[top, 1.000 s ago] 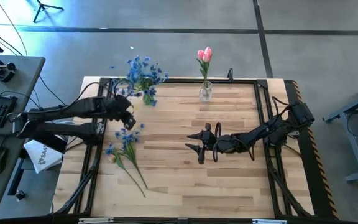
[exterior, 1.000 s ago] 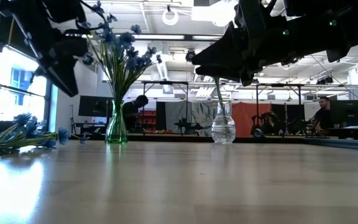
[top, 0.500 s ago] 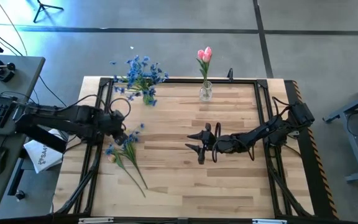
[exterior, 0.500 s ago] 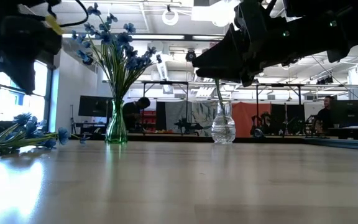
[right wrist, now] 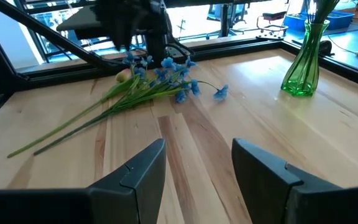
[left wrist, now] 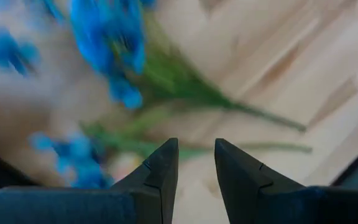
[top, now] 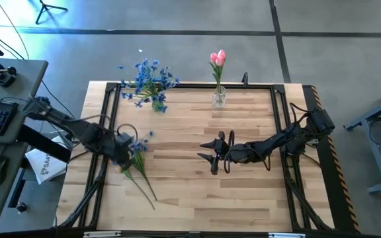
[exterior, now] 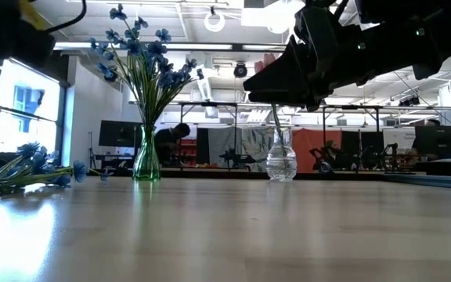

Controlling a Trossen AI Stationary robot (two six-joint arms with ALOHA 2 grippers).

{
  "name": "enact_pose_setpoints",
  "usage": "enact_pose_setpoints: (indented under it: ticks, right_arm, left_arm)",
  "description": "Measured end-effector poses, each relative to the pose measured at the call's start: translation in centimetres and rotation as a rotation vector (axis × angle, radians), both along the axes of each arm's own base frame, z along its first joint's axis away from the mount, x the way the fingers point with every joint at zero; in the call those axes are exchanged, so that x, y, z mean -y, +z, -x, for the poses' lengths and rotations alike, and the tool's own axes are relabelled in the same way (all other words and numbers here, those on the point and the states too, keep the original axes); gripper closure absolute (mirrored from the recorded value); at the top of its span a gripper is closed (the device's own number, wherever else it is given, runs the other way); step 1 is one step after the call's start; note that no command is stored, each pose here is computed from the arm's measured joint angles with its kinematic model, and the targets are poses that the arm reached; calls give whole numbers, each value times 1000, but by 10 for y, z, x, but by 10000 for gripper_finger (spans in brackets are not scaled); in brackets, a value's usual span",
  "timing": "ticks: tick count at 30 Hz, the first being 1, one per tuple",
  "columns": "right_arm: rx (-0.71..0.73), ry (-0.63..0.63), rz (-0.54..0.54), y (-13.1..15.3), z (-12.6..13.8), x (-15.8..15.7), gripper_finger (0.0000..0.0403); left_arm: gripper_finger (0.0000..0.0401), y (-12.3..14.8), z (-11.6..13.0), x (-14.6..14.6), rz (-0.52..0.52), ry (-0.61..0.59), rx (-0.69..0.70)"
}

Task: Sort flowers into vase by color
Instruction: Put the blue flowers into the green vase

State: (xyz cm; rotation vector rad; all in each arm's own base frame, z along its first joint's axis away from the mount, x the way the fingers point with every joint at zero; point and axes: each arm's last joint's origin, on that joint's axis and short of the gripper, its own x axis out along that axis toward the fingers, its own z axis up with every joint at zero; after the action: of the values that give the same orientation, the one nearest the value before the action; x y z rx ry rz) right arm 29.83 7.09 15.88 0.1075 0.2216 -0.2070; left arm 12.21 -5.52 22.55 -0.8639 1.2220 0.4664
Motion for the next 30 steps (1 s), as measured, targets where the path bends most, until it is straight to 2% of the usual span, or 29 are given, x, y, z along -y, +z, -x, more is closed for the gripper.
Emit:
enact_pose_setpoints:
  ticks: [3,7,11,15,23,27,30]
  right_arm:
    - [-9,1,6,-1,0,0,222]
    - [-28,7,35,-2,1,0,222]
    - [-41,16,71,-3,1,0,222]
    - [-47,17,78,-3,1,0,222]
    - [-62,18,82,-5,1,0,222]
    - [-66,18,82,-5,1,0,222]
    - [-66,18,82,-5,1,0,222]
  left_arm:
    - [310,-13,-3,14,70,21,-58]
    - [307,-26,-16,31,138,47,5]
    - [292,-33,-29,39,146,81,42]
    - [259,-43,-38,44,132,149,28]
    - [181,-66,-49,42,73,285,-84]
    - [171,-75,-54,39,39,326,-119]
    - [180,-82,-58,35,10,325,-147]
